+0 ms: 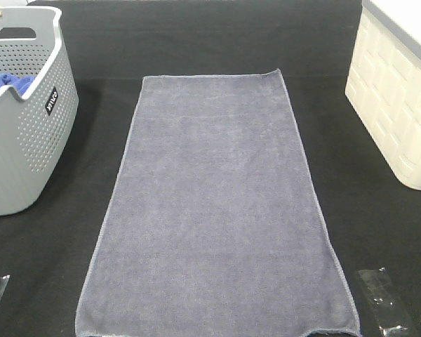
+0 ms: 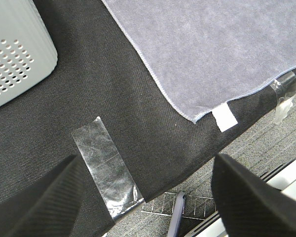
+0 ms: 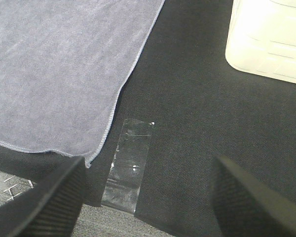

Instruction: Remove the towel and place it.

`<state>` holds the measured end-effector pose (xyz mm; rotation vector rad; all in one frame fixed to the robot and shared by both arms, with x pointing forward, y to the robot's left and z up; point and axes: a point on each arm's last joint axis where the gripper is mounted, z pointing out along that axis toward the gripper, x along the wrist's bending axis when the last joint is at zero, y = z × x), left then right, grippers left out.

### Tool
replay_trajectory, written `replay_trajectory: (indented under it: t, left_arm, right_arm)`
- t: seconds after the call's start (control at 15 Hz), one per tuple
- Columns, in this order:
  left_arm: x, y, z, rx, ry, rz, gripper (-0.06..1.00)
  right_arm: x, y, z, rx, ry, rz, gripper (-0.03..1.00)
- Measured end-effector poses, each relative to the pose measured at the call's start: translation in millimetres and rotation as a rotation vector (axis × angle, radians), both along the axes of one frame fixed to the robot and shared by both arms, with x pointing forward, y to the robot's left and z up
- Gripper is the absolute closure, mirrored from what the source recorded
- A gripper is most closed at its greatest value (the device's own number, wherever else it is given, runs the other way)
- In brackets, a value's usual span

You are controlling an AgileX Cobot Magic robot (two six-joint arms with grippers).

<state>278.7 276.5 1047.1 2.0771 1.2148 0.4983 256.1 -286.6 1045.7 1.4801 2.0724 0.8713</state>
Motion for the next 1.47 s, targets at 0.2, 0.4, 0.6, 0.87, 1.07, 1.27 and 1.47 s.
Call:
replay_trajectory:
  t: [0.2,0.4,0.6,0.87,1.07,1.27,1.47]
  left_arm:
    - [0.0,0.0,0.0,0.000,0.000,0.000,0.25]
    - [0.0,0.0,0.0,0.001,-0.001,-0.001,0.25]
    - [0.3,0.6,0.0,0.001,-0.001,0.014,0.25]
    - [3.2,9.7,0.3,0.000,-0.008,0.222,0.25]
    - [-10.6,16.1,4.1,-0.025,-0.105,0.337,0.25]
    - [-28.3,17.9,6.5,-0.052,-0.218,0.360,0.25]
    - [-42.2,18.8,6.9,-0.073,-0.304,0.359,0.25]
  right_arm:
    - [0.0,0.0,0.0,0.000,0.000,0.000,0.30]
    - [0.0,0.0,0.0,0.000,0.000,0.000,0.30]
    - [0.0,0.0,0.0,0.000,0.000,0.000,0.30]
    - [0.0,0.0,0.0,0.000,0.000,0.000,0.30]
    - [0.1,0.0,-0.6,0.000,0.002,0.000,0.30]
    - [0.8,-0.9,-1.1,0.001,0.002,-0.054,0.30]
    - [-0.5,-3.0,-0.7,0.003,-0.015,-0.161,0.30]
